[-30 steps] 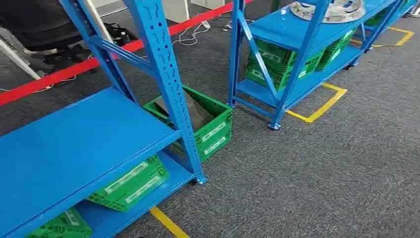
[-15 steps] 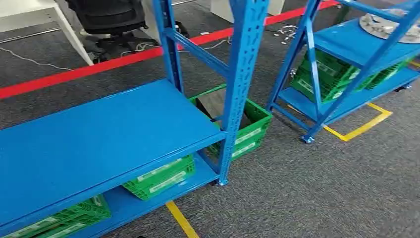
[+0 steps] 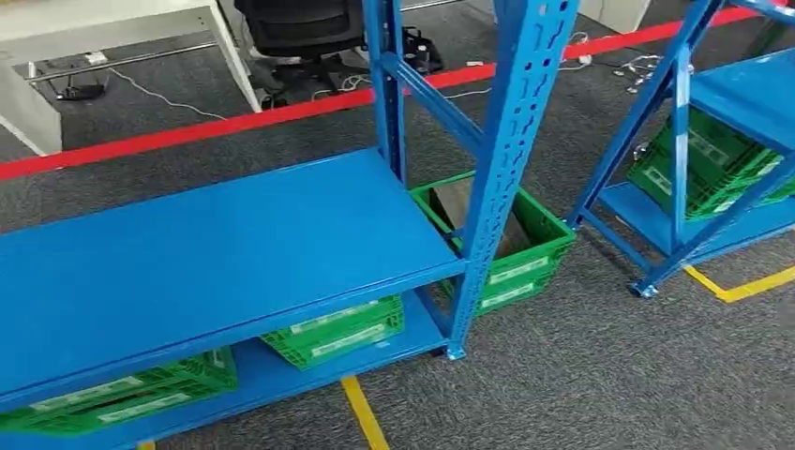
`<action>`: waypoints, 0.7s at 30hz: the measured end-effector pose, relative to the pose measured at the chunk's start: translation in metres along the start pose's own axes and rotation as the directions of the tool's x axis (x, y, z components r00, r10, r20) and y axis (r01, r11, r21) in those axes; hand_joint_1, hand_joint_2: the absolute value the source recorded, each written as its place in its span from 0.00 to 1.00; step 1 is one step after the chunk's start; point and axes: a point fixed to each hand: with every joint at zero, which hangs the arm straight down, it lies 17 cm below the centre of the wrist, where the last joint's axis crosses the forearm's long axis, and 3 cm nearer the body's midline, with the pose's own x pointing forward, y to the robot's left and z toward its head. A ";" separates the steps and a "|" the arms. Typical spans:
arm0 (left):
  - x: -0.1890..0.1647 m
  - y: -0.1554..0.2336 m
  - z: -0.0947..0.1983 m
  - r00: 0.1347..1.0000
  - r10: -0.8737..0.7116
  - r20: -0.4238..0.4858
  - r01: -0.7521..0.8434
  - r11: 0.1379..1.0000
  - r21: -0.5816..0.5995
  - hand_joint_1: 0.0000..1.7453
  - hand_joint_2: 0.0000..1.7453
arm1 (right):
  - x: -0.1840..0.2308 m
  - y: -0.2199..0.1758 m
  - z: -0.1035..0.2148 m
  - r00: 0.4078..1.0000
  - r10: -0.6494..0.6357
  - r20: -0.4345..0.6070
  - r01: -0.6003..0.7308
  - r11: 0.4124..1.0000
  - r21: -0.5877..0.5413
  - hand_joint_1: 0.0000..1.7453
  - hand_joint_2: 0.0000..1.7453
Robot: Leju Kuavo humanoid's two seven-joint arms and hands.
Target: Take the parts from the cabinet and place them on the table.
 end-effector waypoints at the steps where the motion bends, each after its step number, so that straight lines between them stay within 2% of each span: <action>1: 0.000 0.000 0.000 1.000 0.000 0.000 0.000 1.000 0.000 0.00 0.00 | -0.001 0.001 0.000 1.000 -0.001 -0.002 0.001 1.000 0.001 0.00 0.00; 21: -0.003 -0.004 0.001 1.000 0.003 -0.005 -0.003 1.000 -0.004 0.00 0.00 | -0.001 -0.002 -0.001 1.000 -0.002 -0.001 0.002 1.000 -0.008 0.00 0.00</action>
